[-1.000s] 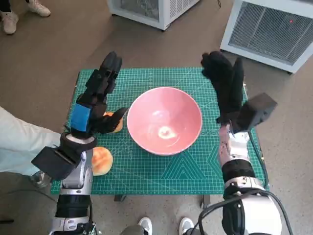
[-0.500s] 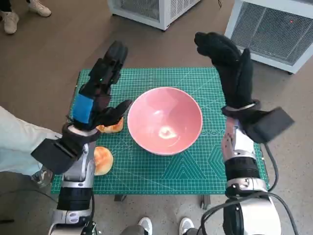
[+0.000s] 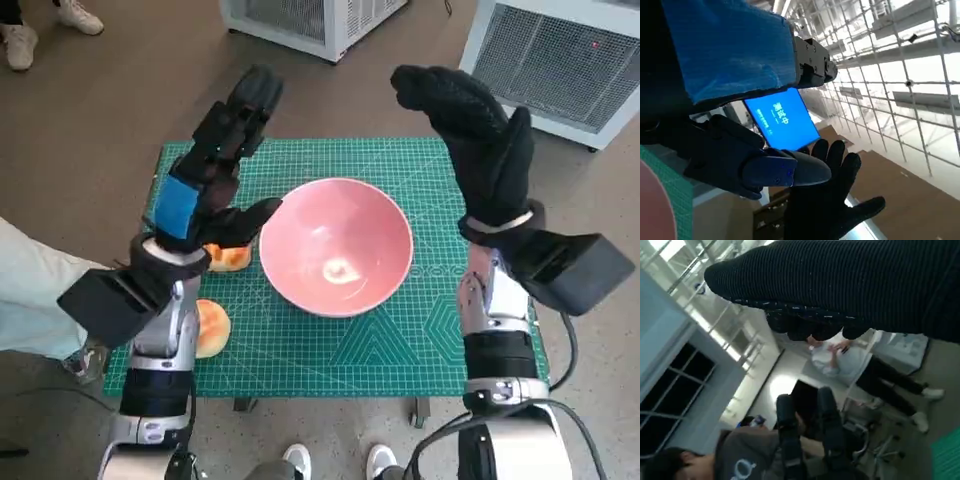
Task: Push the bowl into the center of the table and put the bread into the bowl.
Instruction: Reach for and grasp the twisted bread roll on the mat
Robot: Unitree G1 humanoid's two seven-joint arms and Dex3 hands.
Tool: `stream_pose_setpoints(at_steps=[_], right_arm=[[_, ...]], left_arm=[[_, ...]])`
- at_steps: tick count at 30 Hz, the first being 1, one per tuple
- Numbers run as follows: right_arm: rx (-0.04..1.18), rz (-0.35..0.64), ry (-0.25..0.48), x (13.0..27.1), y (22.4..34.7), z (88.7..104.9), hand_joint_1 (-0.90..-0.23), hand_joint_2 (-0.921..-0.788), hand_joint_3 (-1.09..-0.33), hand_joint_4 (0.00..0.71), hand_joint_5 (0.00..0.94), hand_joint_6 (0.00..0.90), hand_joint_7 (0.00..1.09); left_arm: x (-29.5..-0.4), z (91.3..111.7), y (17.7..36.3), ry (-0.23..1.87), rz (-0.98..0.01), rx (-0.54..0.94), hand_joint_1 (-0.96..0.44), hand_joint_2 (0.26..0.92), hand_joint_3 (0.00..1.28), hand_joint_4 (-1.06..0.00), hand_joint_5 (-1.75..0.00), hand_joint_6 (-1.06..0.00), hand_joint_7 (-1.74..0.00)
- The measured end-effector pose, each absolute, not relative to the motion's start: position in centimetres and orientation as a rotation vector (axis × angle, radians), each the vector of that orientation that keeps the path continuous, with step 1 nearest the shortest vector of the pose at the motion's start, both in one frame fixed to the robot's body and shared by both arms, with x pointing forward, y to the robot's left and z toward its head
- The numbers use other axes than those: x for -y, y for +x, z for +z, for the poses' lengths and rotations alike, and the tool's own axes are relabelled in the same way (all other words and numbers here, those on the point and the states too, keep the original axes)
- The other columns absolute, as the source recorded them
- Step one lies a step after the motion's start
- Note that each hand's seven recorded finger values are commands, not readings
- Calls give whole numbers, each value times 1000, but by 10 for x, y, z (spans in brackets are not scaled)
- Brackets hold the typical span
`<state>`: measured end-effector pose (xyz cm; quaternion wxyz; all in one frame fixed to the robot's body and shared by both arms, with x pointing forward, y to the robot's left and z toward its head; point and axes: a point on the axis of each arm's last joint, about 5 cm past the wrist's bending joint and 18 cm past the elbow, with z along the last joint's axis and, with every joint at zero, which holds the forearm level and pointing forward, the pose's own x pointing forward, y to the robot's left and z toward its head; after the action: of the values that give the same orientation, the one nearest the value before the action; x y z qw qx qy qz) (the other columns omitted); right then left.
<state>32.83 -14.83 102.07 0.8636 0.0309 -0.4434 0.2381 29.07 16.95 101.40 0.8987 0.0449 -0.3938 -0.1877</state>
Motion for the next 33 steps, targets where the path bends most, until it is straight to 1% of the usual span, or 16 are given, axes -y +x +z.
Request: stream_pose_setpoints(at_steps=[3, 7, 9, 10, 11, 12, 13, 14, 16, 19, 22, 27, 30, 33], right_arm=[[927, 500, 67, 148, 328, 1020, -853, -921, -642, 210, 1, 50, 536], [920, 498, 66, 149, 328, 1019, -850, -921, -643, 209, 2, 48, 541], [916, 496, 64, 148, 327, 1018, -848, -921, -643, 210, 2, 46, 543], [914, 493, 65, 148, 327, 1017, -847, -921, -643, 210, 2, 46, 544], [912, 491, 65, 148, 327, 1017, -846, -921, -643, 210, 2, 45, 545], [912, 489, 66, 149, 327, 1017, -845, -921, -643, 210, 2, 45, 546], [911, 485, 66, 149, 327, 1017, -844, -921, -643, 210, 2, 45, 546], [910, 481, 67, 149, 327, 1016, -843, -921, -643, 210, 2, 44, 547], [907, 472, 67, 149, 326, 1016, -843, -921, -643, 210, 2, 44, 548], [900, 463, 61, 150, 326, 1015, -842, -921, -643, 211, 2, 43, 549], [896, 455, 61, 150, 325, 1015, -838, -921, -646, 213, 3, 43, 550], [897, 451, 62, 149, 325, 1016, -828, -921, -651, 216, 4, 43, 552], [898, 455, 58, 148, 325, 1017, -819, -921, -660, 218, 4, 44, 552], [898, 449, 59, 148, 325, 1017, -811, -921, -668, 218, 5, 44, 553]], left_arm=[[-170, 1014, 291, 99, -397, 817, -721, 921, 306, -173, -8, -189, -110], [-175, 1016, 291, 134, -423, 804, -710, 921, 240, -172, -6, -174, -130], [-181, 1019, 291, 177, -445, 779, -660, 919, 133, -167, -3, -132, -156], [-187, 1023, 291, 217, -460, 756, -621, 903, 95, -162, -2, -118, -164], [-192, 1027, 290, 259, -470, 734, -607, 897, 81, -160, -1, -112, -167], [-198, 1031, 289, 299, -478, 709, -570, 872, 52, -153, -1, -111, -175], [-204, 1036, 287, 350, -482, 683, -557, 863, 42, -150, -1, -110, -178], [-210, 1042, 285, 406, -482, 652, -529, 835, 27, -145, -1, -119, -185], [-222, 1054, 278, 524, -459, 592, -505, 808, 13, -140, -1, -128, -189], [-235, 1069, 266, 677, -392, 528, -483, 783, 4, -136, 0, -156, -161], [-241, 1077, 256, 784, -312, 492, -488, 768, 1, -144, -2, -199, -121], [-245, 1079, 247, 922, -237, 434, -481, 744, 0, -166, -3, -271, -76], [-247, 1077, 246, 981, -216, 374, -440, 732, 0, -174, -2, -302, -57], [-249, 1076, 247, 1014, -223, 300, -413, 729, 1, -174, -1, -313, -44]])
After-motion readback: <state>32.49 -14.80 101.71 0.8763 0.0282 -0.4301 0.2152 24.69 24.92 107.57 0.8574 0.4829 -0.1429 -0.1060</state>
